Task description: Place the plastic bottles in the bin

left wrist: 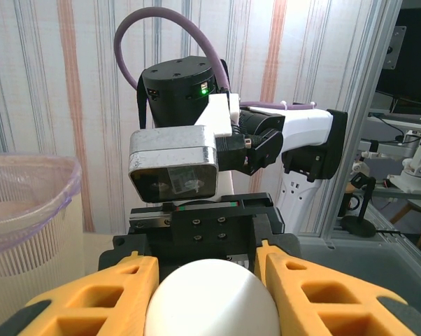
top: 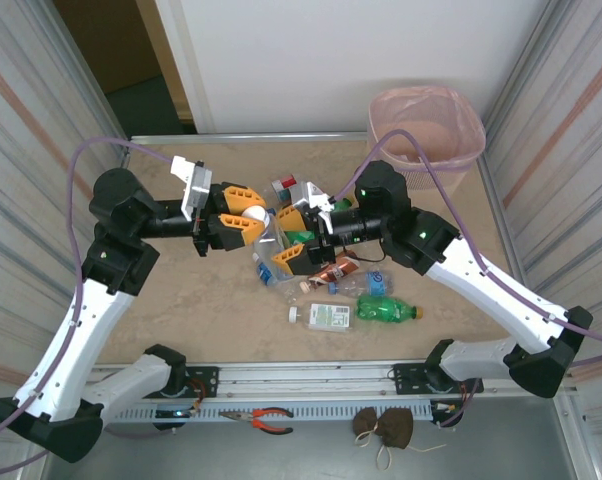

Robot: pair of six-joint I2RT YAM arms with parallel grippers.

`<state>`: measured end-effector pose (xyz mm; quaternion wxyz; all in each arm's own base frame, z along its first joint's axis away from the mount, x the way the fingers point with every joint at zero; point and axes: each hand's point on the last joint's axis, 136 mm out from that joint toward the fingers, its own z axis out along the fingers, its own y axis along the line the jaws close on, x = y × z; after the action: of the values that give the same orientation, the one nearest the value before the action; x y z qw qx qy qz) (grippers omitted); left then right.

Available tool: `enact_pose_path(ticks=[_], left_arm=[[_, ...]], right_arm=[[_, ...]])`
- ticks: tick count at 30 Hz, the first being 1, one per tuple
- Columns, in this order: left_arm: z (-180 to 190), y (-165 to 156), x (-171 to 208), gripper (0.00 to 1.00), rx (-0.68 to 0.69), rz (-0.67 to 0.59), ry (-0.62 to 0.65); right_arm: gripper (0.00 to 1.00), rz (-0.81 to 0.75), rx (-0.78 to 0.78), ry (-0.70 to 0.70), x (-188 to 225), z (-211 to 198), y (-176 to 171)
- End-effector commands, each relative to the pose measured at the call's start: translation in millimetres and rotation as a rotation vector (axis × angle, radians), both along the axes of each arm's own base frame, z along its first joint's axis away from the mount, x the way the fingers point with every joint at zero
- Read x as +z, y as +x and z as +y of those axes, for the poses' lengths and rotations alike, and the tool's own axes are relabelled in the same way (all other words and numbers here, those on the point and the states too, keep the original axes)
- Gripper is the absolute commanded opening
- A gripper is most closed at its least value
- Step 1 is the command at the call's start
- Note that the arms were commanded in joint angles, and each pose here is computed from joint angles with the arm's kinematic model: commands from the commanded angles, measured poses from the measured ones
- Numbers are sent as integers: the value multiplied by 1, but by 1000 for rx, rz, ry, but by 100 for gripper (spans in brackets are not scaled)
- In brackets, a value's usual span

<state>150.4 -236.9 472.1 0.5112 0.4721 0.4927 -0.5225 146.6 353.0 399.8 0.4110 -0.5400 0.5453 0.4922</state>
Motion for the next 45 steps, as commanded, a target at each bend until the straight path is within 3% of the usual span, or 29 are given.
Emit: enact_pose_path(ticks=[1,5,6,10,14,19,22,27,32,37,45], left_arm=[[4,-12,18,0,-5,-87,-31],[4,-11,17,0,7,-83,-32],[4,-10,16,5,14,-82,-32],[8,-4,16,42,84,-87,-34],[15,3,14,55,187,-105,-42],[26,10,12,59,308,-125,-54],[30,12,9,59,351,-133,-59],[32,14,7,59,366,-124,-61],[31,17,4,59,370,-110,-60],[32,19,2,59,382,-102,-64],[32,20,3,58,383,-90,-72]], right_arm=[[62,-11,13,25,15,0,-5],[59,-19,-4,31,19,-1,-3],[58,-21,-10,31,19,-2,-2],[58,-36,-50,36,23,-5,2],[58,-45,-128,43,28,-13,15],[57,-2,-311,71,37,-32,51],[54,80,-515,110,45,-53,91],[46,316,-888,228,50,-110,166],[40,477,-1213,348,43,-175,220],[36,654,-1546,490,32,-239,258],[38,985,-1954,564,7,-301,284]])
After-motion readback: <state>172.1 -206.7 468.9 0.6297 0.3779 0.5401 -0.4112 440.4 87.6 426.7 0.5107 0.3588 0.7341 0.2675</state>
